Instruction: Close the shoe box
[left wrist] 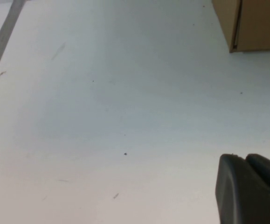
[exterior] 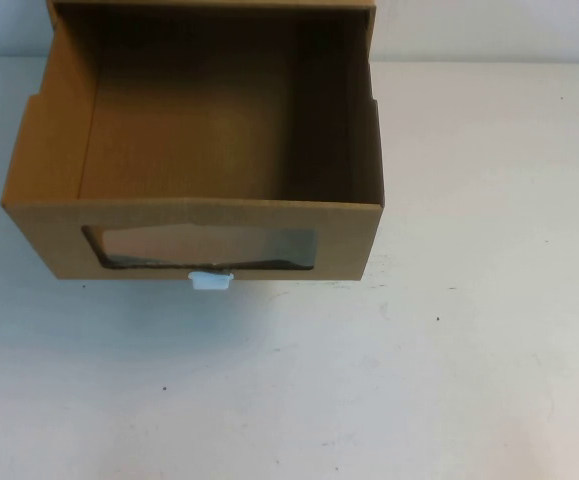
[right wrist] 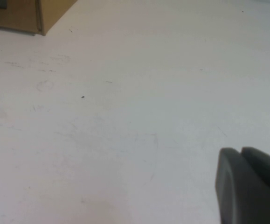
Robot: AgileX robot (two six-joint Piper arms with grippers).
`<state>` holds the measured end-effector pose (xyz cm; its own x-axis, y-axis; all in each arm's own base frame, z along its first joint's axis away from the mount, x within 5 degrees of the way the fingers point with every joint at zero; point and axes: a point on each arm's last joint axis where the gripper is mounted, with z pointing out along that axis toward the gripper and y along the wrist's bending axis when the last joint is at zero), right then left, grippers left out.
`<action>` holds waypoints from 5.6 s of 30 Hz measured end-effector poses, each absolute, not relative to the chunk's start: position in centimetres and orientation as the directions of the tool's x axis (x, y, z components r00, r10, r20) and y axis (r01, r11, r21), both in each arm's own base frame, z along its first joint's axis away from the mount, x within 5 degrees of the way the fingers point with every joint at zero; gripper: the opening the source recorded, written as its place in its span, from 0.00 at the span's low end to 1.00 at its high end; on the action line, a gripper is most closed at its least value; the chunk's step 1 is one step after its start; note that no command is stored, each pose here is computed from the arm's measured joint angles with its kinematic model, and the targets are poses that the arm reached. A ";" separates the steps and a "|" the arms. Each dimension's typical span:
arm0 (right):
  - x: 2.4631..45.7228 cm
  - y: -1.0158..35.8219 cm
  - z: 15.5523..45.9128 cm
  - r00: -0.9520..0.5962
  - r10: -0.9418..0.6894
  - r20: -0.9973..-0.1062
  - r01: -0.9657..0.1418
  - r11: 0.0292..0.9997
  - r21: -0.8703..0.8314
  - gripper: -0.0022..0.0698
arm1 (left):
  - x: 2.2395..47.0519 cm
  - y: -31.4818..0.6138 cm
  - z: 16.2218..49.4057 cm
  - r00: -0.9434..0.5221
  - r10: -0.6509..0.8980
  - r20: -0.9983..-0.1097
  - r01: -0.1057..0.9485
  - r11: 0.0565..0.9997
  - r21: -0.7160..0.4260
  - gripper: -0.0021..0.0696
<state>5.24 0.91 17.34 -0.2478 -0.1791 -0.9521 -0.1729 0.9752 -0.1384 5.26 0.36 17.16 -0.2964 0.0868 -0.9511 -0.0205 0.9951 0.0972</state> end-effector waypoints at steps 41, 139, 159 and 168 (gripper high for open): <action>5.2 0.9 17.3 -0.248 -0.179 -0.952 -0.173 0.975 -0.138 0.01 | 9.6 -3.5 37.5 -0.323 -0.161 -0.933 0.307 0.915 -0.264 0.02; 18.4 22.9 34.1 -0.579 -0.459 -0.674 -0.721 0.674 0.160 0.01 | 45.6 -8.6 40.6 -0.509 0.264 -0.819 0.645 0.748 -0.160 0.02; 22.1 30.3 34.7 -0.397 -0.496 -0.772 -0.774 0.633 -0.008 0.01 | 45.5 -8.6 40.6 -0.529 0.241 -0.814 0.629 0.755 -0.185 0.02; 23.6 31.4 34.0 -0.371 -0.516 -0.772 -0.754 0.653 -0.075 0.01 | 45.5 -8.6 40.6 -0.530 0.240 -0.813 0.628 0.755 -0.186 0.02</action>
<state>23.62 31.40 33.98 -0.3706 -0.5160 -0.7722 -0.7537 0.6530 -0.0747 45.52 -8.63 40.59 -0.5297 0.2402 -0.8135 0.6285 0.7552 -0.1863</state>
